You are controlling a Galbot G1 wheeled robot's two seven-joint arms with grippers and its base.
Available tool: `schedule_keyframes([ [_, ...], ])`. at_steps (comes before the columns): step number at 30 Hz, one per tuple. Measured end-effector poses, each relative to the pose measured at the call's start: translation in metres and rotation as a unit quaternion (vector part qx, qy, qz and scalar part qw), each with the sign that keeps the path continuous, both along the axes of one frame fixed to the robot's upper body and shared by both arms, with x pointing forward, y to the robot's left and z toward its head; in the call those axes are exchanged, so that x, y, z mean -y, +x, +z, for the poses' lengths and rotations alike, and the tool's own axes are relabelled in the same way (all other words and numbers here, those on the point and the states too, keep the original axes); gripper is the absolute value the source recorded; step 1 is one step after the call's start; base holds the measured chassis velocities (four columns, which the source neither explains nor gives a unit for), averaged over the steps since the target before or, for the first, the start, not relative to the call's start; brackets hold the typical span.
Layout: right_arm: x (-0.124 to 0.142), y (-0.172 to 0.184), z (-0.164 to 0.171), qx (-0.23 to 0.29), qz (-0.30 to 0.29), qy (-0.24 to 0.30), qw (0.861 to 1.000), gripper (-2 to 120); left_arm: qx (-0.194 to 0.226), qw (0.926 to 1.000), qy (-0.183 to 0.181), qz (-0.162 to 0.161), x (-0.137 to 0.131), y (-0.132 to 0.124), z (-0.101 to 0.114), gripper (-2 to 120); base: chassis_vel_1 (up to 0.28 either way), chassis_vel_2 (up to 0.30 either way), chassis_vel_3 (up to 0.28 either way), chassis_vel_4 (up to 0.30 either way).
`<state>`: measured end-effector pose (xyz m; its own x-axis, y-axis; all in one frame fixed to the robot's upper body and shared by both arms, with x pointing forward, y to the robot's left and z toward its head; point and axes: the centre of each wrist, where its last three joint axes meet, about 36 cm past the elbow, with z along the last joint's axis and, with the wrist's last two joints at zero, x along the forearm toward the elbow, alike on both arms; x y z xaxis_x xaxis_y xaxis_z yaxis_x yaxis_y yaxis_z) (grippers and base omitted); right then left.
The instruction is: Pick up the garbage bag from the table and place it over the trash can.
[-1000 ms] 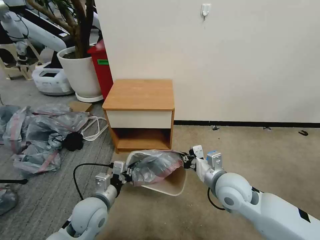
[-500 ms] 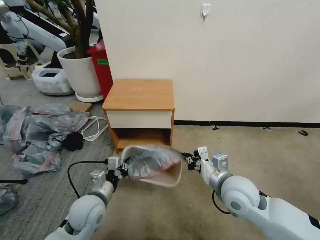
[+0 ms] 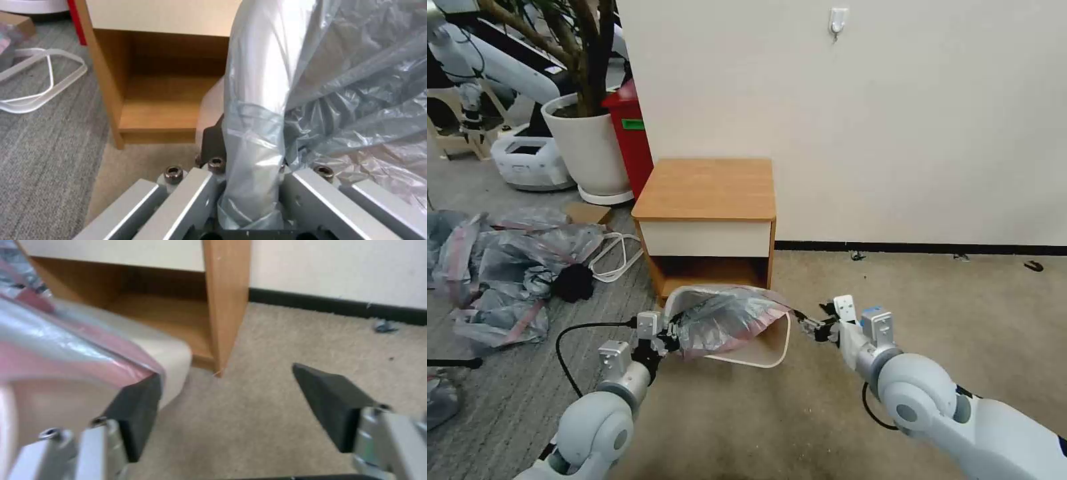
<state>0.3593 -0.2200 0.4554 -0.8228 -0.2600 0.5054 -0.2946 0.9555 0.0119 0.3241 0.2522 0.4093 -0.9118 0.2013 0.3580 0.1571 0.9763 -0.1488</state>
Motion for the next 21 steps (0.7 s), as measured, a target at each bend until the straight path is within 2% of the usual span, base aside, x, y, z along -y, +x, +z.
schedule_keyframes([
  [5, 0.005, 0.002, 0.009, 0.034, -0.02, 0.003, 0.999, 98, -0.002, 0.9999, 0.0, 0.01, -0.002, 0.001, -0.003, 2, 0.0, 0.0, 0.0, 0.0],
  [9, 0.006, 0.002, 0.014, 0.047, -0.022, 0.011, 0.999, 107, -0.004, 0.9999, -0.001, 0.01, -0.001, 0.0, -0.004, 2, 0.0, 0.0, 0.0, 0.0],
  [16, 0.004, -0.008, 0.024, 0.054, -0.025, 0.038, 0.998, 113, -0.002, 0.9999, -0.004, 0.015, 0.0, 0.0, -0.005, 2, 0.0, 0.0, 0.0, 0.0],
  [18, 0.001, -0.018, 0.04, 0.048, -0.03, 0.08, 0.995, 115, -0.001, 0.9997, -0.007, 0.022, 0.0, 0.001, -0.006, 2, 0.0, 0.0, 0.0, 0.0],
  [19, 0.001, -0.018, 0.04, 0.048, -0.03, 0.08, 0.995, 115, -0.001, 0.9997, -0.007, 0.022, 0.0, 0.001, -0.006, 2, 0.0, 0.0, 0.0, 0.0],
  [21, -0.01, -0.04, 0.06, 0.011, -0.031, 0.15, 0.988, 114, 0.0, 0.9996, -0.01, 0.027, 0.0, 0.002, -0.006, 2, 0.0, 0.0, 0.0, 0.0],
])
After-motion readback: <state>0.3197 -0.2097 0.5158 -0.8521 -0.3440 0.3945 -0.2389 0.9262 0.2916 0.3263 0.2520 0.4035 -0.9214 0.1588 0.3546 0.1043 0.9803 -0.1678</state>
